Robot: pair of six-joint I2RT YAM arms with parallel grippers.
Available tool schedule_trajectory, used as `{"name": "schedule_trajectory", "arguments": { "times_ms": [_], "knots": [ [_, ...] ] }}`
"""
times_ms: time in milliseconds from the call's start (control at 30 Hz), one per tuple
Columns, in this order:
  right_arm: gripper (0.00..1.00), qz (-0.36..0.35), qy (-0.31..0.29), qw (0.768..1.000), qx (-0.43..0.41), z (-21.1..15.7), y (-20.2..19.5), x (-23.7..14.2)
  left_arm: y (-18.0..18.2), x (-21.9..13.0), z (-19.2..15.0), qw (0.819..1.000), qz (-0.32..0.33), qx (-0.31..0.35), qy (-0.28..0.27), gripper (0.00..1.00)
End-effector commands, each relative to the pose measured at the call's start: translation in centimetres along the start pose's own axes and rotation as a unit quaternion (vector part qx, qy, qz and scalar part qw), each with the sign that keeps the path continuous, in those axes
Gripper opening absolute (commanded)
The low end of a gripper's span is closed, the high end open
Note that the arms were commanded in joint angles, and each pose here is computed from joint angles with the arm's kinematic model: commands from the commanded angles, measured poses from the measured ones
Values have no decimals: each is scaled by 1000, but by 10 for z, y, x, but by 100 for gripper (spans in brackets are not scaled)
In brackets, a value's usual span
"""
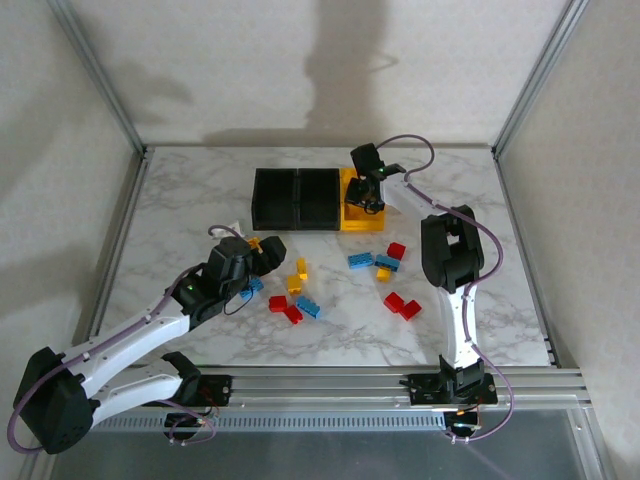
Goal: Sort the legos into containers by color
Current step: Place the lego in the container, then pick up the lego from the middle-left of the table.
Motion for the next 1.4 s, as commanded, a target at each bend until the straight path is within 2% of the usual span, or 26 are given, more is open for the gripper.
{"name": "schedule_trajectory", "arguments": {
  "times_ms": [0,233,400,567,867,1133,1367],
  "knots": [
    [49,16,-37,999,-4,16,10,-43,13,-3,5,999,28,-14,-11,79],
    [52,42,-87,995,-18,12,18,-103,28,5,2,997,70,-18,5,74],
    [52,72,-105,992,-22,-11,14,-140,41,18,-7,992,122,7,37,72],
    [51,109,-101,988,-32,-47,6,-162,50,26,-26,986,145,24,78,71],
    [53,194,-77,976,-60,-115,2,-178,65,21,-67,974,159,43,156,69],
    [55,203,-64,975,-67,-138,2,-179,80,25,-102,950,207,88,217,68],
    [55,190,-51,979,-59,-148,-5,-170,82,30,-123,940,216,112,239,72]
  ]
}}
Point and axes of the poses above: each hand's point on the last joint's axis, 136 mm out from that joint toward the fingers, its own x axis out along the fingers, its own y axis along the line the jaws close on, z = x × y, the point moved 1 cm from there along -x, back along the fingers, and after that the axes turned 4 degrees about -x, right-handed, at the moved point
